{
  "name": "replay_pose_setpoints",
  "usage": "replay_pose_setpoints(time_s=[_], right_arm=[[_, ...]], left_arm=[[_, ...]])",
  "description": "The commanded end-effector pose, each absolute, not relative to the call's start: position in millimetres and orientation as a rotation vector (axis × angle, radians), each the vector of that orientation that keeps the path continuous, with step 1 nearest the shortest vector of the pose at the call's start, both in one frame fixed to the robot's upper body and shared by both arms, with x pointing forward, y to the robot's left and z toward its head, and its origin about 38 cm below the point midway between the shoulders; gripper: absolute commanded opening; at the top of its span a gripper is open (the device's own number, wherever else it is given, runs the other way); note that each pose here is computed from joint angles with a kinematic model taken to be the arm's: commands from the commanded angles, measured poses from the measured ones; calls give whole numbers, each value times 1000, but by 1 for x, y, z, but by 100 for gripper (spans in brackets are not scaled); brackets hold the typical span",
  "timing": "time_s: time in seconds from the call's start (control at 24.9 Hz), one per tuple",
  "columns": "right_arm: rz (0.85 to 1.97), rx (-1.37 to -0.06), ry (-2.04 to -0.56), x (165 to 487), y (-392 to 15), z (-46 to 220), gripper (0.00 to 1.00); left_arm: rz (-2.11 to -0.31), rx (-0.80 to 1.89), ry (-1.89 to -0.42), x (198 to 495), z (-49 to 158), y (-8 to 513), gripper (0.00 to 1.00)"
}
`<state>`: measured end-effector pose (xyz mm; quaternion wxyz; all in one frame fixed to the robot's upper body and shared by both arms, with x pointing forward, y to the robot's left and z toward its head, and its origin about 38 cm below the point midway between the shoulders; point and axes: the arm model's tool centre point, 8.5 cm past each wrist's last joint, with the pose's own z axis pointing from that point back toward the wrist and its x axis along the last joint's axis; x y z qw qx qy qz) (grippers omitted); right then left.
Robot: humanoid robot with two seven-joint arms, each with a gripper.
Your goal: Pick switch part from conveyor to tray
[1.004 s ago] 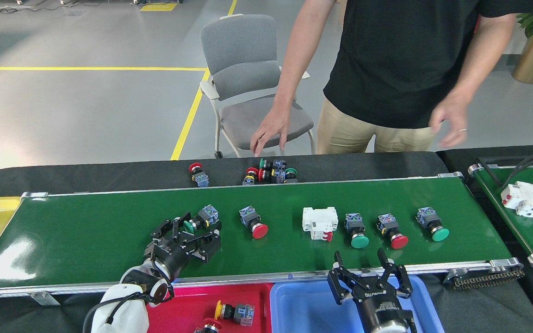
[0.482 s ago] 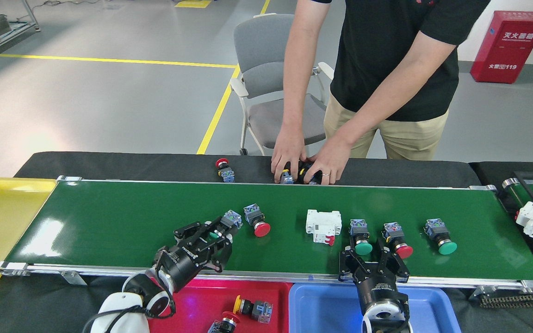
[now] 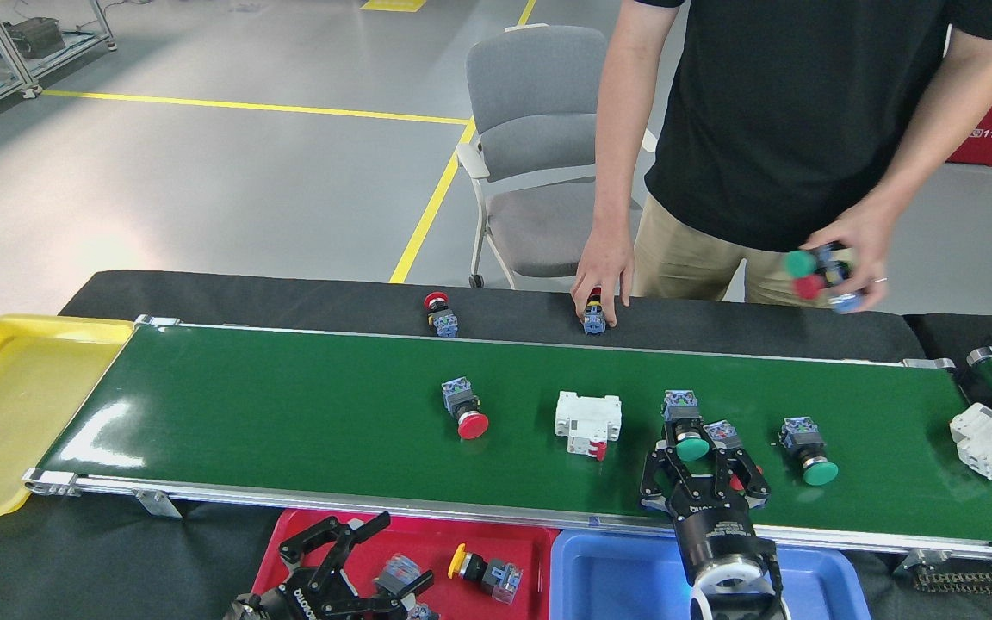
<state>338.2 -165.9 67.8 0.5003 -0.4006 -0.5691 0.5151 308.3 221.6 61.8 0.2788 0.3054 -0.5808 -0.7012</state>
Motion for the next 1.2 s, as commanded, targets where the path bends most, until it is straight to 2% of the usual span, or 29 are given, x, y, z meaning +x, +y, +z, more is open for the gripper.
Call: replay_pose_setpoints(time_s=[0.0, 0.08, 0.16, 0.2, 0.28, 0.36, 0.44, 0.48, 0.68, 0.72, 0.88, 1.0, 1.08, 1.16], right_arm=[[1332, -898, -1547, 319, -149, 82, 12], [1433, -787, -1666, 303, -131, 81, 12], [1510, -682, -1759, 290, -114, 79, 13], [1529, -637, -1791, 283, -106, 78, 15], [1585, -515, -1865, 264, -84, 74, 27], [1651, -418, -1875, 247, -69, 66, 51], [1707, -350, -1837, 240, -55, 58, 94], [1713, -347, -1832, 241, -54, 58, 100], [1697, -376, -1847, 250, -54, 65, 100], [1658, -417, -1838, 259, -58, 70, 100], [1448, -660, -1756, 314, -88, 99, 100], [1232, -882, -1581, 355, -135, 116, 100], [1093, -992, -1425, 377, -168, 114, 100], [1011, -1085, -1319, 385, -200, 108, 100]], left_arm=[[-1686, 991, -1458, 321, 72, 254, 100], [-1515, 1099, -1310, 323, 68, 299, 100], [-1439, 1132, -1230, 320, 61, 326, 100], [-1432, 1135, -1219, 319, 61, 330, 100], [-1429, 1134, -1218, 319, 60, 329, 100], [-1431, 1138, -1227, 321, 62, 326, 100], [-1452, 1128, -1245, 325, 62, 316, 100], [-1472, 1115, -1260, 329, 62, 308, 100], [-1571, 1127, -1290, 364, 70, 264, 100], [-1592, 1126, -1279, 369, 71, 257, 100], [-1617, 1050, -1229, 383, 70, 233, 100], [-1619, 999, -1199, 399, 67, 224, 100], [-1594, 998, -1185, 416, 68, 223, 100], [-1587, 993, -1172, 427, 68, 225, 100]])
